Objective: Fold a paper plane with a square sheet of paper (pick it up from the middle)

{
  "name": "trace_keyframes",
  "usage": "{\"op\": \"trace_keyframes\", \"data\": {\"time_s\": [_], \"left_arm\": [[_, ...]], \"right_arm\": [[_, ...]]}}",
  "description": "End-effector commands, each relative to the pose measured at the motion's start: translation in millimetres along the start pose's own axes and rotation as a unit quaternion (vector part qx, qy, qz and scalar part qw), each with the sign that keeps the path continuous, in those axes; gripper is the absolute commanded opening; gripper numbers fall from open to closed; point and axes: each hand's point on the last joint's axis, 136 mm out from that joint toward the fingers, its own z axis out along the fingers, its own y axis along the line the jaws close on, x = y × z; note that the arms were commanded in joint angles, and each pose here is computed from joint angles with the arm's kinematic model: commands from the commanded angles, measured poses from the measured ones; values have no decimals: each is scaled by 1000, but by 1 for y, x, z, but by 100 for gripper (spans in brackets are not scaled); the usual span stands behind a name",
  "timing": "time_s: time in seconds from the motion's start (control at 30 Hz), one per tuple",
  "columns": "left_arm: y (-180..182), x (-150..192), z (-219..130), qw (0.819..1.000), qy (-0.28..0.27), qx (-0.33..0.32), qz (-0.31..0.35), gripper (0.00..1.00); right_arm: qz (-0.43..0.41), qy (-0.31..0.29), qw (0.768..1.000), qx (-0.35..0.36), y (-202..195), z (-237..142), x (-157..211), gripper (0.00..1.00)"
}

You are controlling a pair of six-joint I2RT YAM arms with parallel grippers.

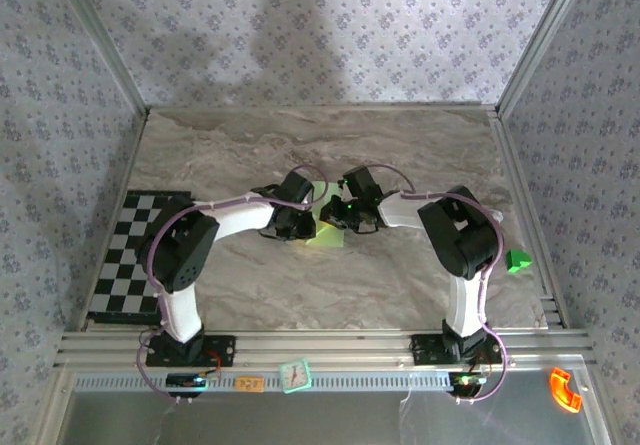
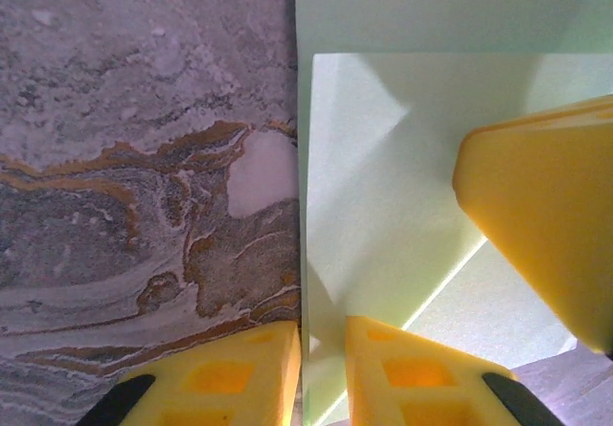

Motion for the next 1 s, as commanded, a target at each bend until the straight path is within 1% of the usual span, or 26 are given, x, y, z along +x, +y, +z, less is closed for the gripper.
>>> {"op": "trace_keyframes", "data": {"time_s": [0.0, 0.3, 0.73, 0.83, 0.97], "left_arm": [[28, 30, 25, 997, 58, -51, -13, 23], [31, 33, 28, 996, 65, -58, -15, 23], [28, 30, 24, 997, 60, -54, -17, 22], [21, 22, 12, 998, 43, -47, -17, 22], [8, -1, -21, 999, -17, -31, -22, 23]], "right_arm": [[-7, 24, 1000, 6, -6, 5, 13, 10], [-16, 41, 999, -3, -1, 6, 25, 9], [24, 53, 997, 53, -44, 18, 37, 7], [29, 56, 996, 67, -54, 17, 41, 6], [30, 58, 995, 77, -61, 16, 43, 6]]}}
